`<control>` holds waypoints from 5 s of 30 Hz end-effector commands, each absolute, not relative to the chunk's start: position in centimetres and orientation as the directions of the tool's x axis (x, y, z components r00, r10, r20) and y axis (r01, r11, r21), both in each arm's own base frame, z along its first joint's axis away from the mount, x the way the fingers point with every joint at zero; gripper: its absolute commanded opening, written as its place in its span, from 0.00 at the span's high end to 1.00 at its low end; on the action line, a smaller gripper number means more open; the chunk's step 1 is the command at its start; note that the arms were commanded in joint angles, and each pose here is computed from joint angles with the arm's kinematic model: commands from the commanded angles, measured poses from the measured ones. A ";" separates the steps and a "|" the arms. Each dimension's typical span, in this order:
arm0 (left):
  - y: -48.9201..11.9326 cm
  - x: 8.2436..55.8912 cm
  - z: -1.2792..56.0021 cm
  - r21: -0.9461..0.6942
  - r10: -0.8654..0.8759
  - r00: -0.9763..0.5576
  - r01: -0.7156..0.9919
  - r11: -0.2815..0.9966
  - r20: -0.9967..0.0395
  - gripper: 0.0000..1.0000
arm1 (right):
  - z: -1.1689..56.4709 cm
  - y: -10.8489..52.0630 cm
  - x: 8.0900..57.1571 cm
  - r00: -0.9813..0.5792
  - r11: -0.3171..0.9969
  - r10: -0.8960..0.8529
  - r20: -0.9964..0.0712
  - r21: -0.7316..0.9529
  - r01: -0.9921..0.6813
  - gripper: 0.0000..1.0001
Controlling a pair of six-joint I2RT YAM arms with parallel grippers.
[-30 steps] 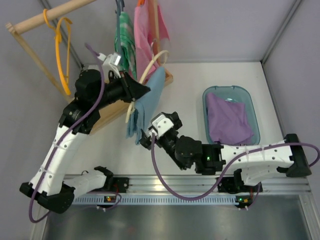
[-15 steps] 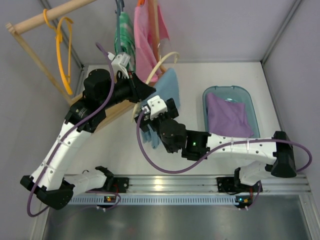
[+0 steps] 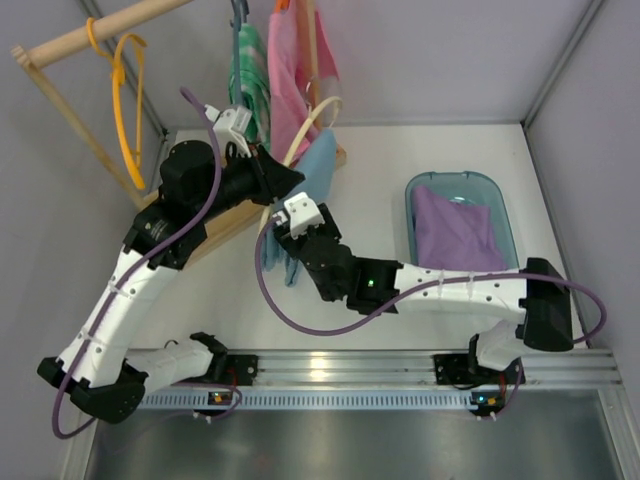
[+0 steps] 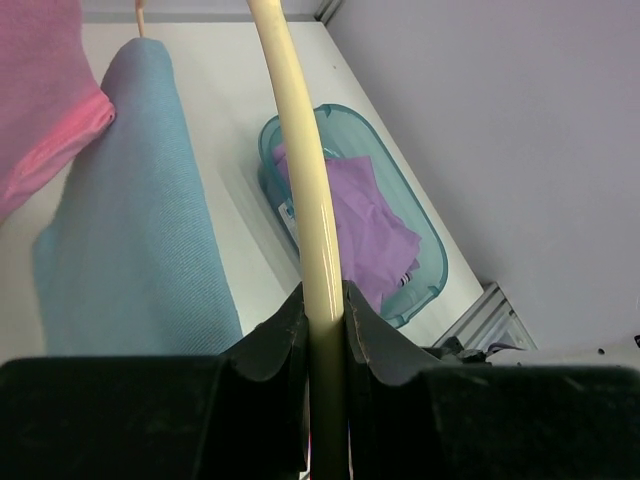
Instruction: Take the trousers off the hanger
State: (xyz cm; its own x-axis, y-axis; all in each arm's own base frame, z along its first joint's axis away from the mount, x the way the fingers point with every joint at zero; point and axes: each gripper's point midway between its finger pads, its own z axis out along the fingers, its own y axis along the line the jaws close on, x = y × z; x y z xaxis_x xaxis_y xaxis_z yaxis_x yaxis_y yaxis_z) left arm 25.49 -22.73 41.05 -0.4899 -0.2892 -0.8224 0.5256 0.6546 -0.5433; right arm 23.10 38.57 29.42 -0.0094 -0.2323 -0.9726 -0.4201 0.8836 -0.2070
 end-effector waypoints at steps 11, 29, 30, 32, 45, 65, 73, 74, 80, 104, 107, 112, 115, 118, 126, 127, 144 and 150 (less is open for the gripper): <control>-20.2 23.0 50.0 -0.429 -0.437 -0.171 0.671 0.605 -0.883 1.00 | 34.7 33.0 26.2 0.059 0.955 -0.024 -0.998 -0.040 -0.292 1.00; -18.4 29.0 42.7 -0.457 -0.413 -0.198 0.415 0.787 -0.889 1.00 | 52.1 22.9 24.1 0.262 0.963 0.176 -0.949 0.111 -0.246 1.00; -18.3 29.1 42.5 -0.459 -0.414 -0.198 0.404 0.792 -0.889 1.00 | 52.8 21.9 23.8 0.271 0.964 0.187 -0.944 0.123 -0.235 1.00; -17.7 29.3 42.4 -0.461 -0.420 -0.189 0.373 0.805 -0.887 1.00 | 54.4 20.1 23.5 0.292 0.971 0.181 -0.939 0.125 -0.202 1.00; -21.2 26.6 45.2 -0.474 -0.402 -0.257 0.560 0.679 -0.879 1.00 | 50.6 22.0 23.0 0.201 0.947 0.013 -0.979 -0.052 -0.316 1.00; -19.8 25.9 46.0 -0.458 -0.420 -0.201 0.536 0.709 -0.885 1.00 | 40.6 38.2 23.7 0.005 0.775 -0.171 -0.985 -0.138 -0.617 0.44; -18.8 26.2 46.7 -0.464 -0.445 -0.165 0.501 0.731 -0.880 1.00 | 36.3 38.8 22.4 -0.044 0.765 -0.207 -0.977 -0.134 -0.630 0.19; -18.7 26.1 46.8 -0.464 -0.447 -0.162 0.501 0.730 -0.880 1.00 | 36.0 38.9 22.2 -0.045 0.763 -0.205 -0.978 -0.131 -0.633 0.19; -18.6 26.1 46.9 -0.464 -0.450 -0.158 0.499 0.732 -0.879 1.00 | 33.1 39.6 22.6 -0.058 0.776 -0.252 -0.966 -0.166 -0.608 0.20; -17.3 25.1 47.8 -0.497 -0.501 -0.132 0.480 0.723 -0.856 1.00 | 28.7 38.4 25.1 -0.038 0.912 -0.241 -0.970 -0.213 -0.349 0.41; -16.9 25.0 47.8 -0.497 -0.504 -0.124 0.474 0.727 -0.855 1.00 | 29.0 37.7 25.6 -0.025 0.919 -0.265 -0.964 -0.245 -0.308 0.44; -17.3 25.0 47.7 -0.501 -0.505 -0.134 0.483 0.718 -0.853 1.00 | 29.3 37.8 25.7 -0.008 0.913 -0.272 -0.962 -0.255 -0.317 0.49; -17.2 24.9 47.8 -0.497 -0.502 -0.130 0.484 0.720 -0.855 1.00 | 29.1 38.0 26.0 0.001 0.902 -0.318 -0.948 -0.302 -0.309 0.54; -17.1 24.8 47.9 -0.490 -0.499 -0.123 0.489 0.722 -0.858 1.00 | 28.9 38.2 26.1 0.002 0.885 -0.365 -0.931 -0.347 -0.310 0.60; -16.8 25.5 47.6 -0.471 -0.481 -0.107 0.465 0.750 -0.870 1.00 | 29.4 37.5 24.5 0.007 0.838 -0.362 -0.932 -0.329 -0.436 0.49; -16.9 25.5 47.5 -0.468 -0.478 -0.107 0.464 0.752 -0.872 1.00 | 29.5 38.0 24.1 0.013 0.821 -0.350 -0.937 -0.313 -0.477 0.48; -16.8 25.1 47.6 -0.487 -0.496 -0.113 0.469 0.737 -0.861 1.00 | 26.3 39.3 26.1 -0.010 0.833 -0.409 -0.913 -0.369 -0.411 0.45; -16.7 24.6 47.7 -0.497 -0.508 -0.118 0.477 0.724 -0.853 1.00 | 25.8 38.6 28.1 -0.021 0.900 -0.306 -0.952 -0.282 -0.332 0.54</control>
State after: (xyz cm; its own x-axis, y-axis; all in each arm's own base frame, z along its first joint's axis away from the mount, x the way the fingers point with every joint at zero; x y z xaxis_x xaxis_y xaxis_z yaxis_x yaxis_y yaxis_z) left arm 26.29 -17.06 37.16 -0.3741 -0.3139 -0.8726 0.3134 0.8428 -0.4376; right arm 25.87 39.71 24.72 -0.0159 -0.4005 -0.9162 -0.4257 0.8318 -0.3562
